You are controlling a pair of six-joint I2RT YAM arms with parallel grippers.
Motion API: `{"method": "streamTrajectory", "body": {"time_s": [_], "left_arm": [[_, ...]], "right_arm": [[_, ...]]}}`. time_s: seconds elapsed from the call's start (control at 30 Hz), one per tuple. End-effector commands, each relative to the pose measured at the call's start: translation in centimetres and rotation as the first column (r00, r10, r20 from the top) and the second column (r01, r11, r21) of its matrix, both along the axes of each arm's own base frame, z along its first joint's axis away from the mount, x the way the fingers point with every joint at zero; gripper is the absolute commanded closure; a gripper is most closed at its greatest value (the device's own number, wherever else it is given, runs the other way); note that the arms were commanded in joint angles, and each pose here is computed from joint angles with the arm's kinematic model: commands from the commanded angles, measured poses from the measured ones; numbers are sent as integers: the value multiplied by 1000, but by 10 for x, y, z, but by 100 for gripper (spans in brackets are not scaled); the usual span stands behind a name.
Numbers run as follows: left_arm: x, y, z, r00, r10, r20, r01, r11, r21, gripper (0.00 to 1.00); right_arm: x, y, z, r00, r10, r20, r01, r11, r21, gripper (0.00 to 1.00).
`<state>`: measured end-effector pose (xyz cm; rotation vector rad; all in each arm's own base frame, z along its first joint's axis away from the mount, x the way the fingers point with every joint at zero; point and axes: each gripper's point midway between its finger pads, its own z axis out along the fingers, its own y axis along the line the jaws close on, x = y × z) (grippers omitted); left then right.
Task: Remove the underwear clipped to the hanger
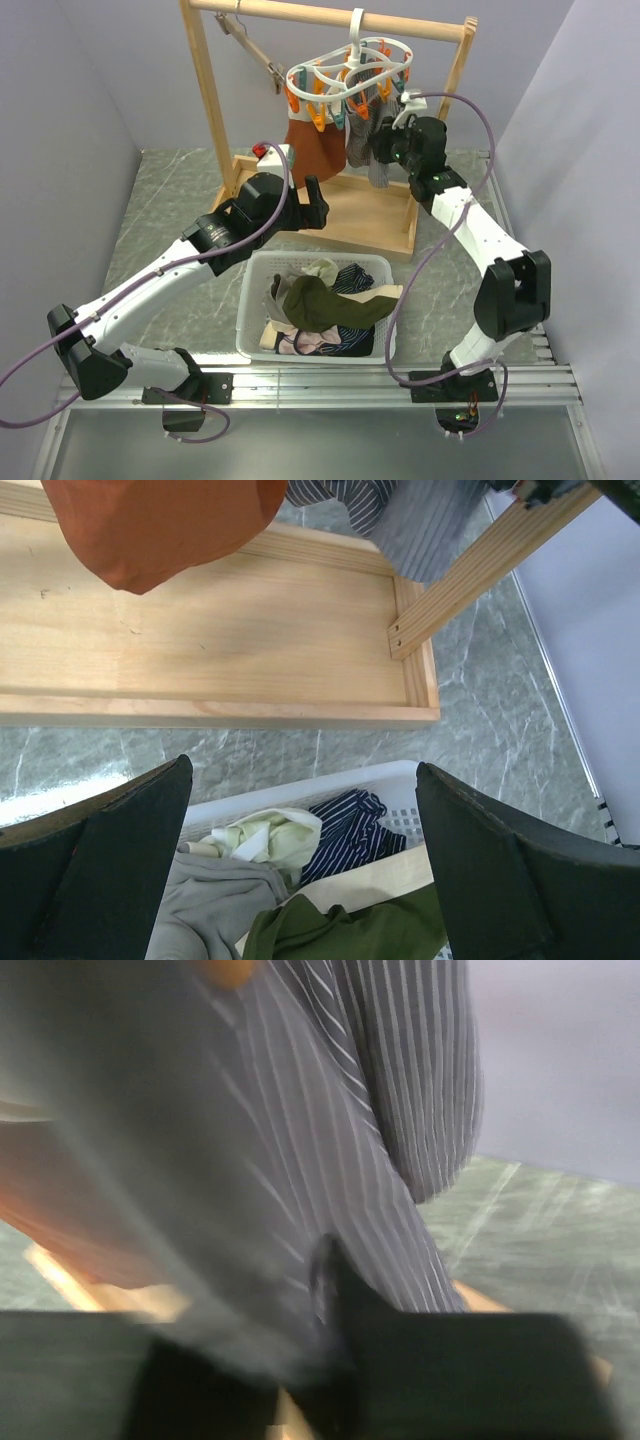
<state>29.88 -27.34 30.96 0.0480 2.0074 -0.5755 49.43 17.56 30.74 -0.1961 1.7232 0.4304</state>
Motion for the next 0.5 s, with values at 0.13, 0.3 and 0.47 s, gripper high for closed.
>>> {"method": "streamTrajectory", "body": {"time_s": [0.13, 0.3, 0.47], "left_arm": [[1, -2, 32, 998, 2, 58, 2, 996, -84, 1], [1, -10, 30, 997, -40, 65, 45, 996, -75, 1], [-5, -32, 42, 980, -160, 118, 169, 983, -77, 1]], "right_arm": [[-18, 13, 67, 984, 95, 149, -114, 986, 121, 100], [-55, 25, 65, 971, 206, 121, -225, 959, 173, 100], [-92, 43, 70, 936, 337, 98, -351, 899, 264, 100]]}}
